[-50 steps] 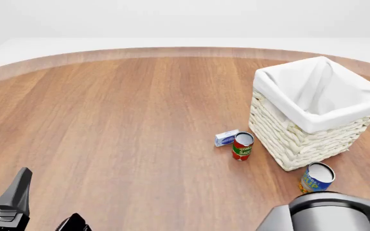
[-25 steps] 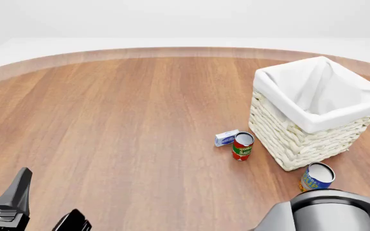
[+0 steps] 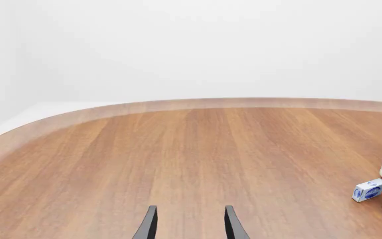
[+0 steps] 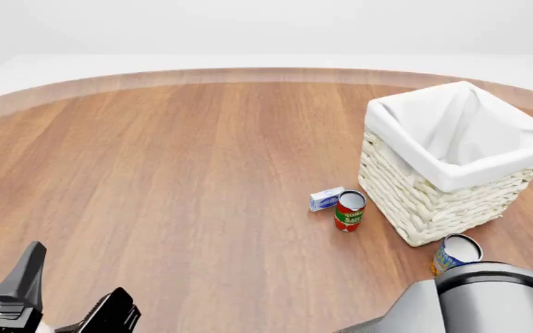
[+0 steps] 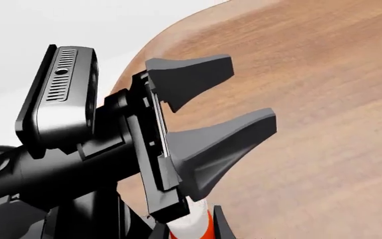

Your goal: Pick up the ketchup, and put it in the basket.

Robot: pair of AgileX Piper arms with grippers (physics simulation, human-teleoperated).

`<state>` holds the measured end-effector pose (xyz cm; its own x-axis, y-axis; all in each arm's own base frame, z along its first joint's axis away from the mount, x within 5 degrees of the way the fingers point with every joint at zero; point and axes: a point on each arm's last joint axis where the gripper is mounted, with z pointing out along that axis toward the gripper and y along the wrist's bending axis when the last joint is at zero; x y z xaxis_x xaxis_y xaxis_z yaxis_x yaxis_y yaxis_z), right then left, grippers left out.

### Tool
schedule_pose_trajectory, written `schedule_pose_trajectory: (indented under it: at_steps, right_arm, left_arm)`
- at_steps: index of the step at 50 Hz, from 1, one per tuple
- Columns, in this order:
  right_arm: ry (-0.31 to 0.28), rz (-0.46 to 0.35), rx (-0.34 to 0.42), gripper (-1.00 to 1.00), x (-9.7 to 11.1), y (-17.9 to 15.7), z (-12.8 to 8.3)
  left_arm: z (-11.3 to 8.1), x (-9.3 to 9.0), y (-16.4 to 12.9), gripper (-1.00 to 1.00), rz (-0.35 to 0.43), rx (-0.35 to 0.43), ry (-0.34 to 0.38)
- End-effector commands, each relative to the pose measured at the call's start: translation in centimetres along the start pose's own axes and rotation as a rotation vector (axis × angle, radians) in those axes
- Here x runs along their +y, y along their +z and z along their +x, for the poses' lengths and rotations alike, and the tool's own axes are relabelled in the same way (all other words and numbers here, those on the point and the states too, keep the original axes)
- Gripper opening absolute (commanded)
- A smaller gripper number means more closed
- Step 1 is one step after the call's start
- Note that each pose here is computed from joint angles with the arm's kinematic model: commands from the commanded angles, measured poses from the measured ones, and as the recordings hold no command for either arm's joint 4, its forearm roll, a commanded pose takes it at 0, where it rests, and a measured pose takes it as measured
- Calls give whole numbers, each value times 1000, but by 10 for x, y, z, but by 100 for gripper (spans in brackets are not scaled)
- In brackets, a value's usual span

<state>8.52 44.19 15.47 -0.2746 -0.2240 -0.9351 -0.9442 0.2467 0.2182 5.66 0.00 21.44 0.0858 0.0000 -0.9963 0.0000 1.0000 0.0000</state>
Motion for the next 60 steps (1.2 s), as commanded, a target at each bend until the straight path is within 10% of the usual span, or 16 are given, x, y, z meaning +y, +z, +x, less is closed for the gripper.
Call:
schedule_pose_trajectory:
  at_steps: [1, 60]
  right_arm:
    - [30, 27, -20, -100, -13, -2, -6]
    - [32, 296, -317, -100, -127, -85, -101]
  left_arm:
    - [0, 0, 0, 100, 0, 0, 0]
    - [0, 0, 0, 100, 0, 0, 0]
